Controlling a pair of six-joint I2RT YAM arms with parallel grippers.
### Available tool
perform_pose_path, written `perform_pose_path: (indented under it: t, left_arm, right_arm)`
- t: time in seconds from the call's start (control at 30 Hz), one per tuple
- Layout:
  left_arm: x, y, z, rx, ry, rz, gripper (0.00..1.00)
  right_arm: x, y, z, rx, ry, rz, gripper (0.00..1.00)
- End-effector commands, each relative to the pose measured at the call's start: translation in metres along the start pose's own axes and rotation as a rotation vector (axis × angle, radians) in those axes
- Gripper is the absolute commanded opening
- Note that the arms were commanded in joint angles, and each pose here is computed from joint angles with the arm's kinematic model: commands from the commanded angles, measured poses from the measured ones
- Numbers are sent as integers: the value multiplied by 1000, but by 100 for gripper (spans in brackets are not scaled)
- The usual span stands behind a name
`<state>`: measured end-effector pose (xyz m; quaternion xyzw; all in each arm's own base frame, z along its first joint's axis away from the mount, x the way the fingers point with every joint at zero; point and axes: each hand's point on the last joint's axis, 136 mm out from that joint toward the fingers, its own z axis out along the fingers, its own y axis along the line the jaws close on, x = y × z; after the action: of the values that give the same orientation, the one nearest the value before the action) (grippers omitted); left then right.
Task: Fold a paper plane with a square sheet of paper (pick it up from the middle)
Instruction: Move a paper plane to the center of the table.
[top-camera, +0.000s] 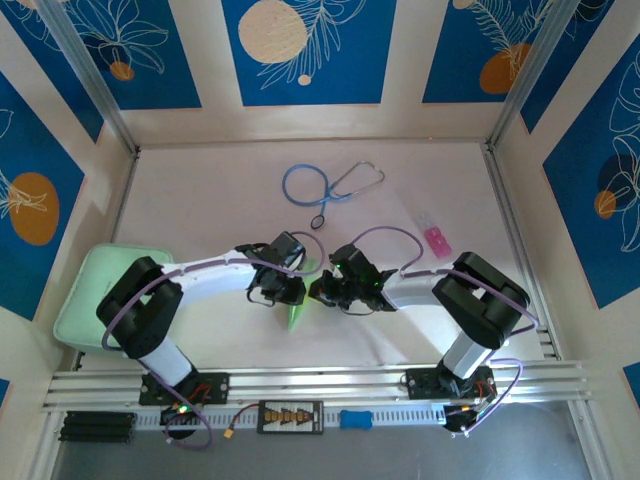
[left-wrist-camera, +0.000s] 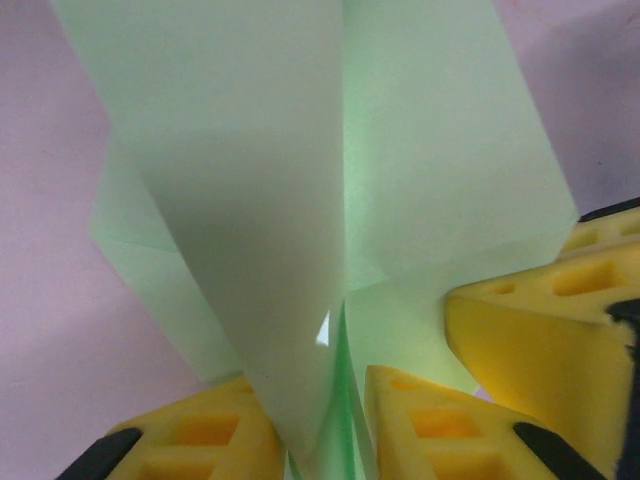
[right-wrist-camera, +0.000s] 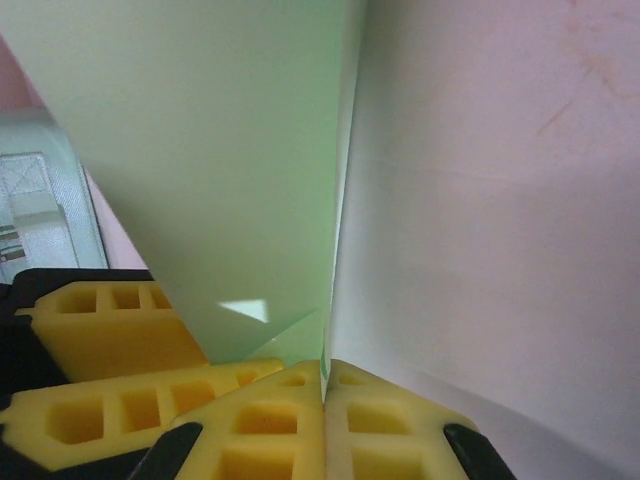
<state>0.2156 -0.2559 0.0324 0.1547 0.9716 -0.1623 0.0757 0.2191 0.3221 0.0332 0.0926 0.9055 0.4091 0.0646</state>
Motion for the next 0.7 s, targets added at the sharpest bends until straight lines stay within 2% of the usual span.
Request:
perform_pose_path:
  t: [0.0, 0.67]
  left_arm:
    - [7, -5, 3, 27, 25, 0, 26]
    - [11, -1, 8, 19, 29, -18, 21]
  right_arm:
    - [3, -9, 2, 9, 16, 17, 4]
    - [3, -9, 2, 8, 12, 23, 4]
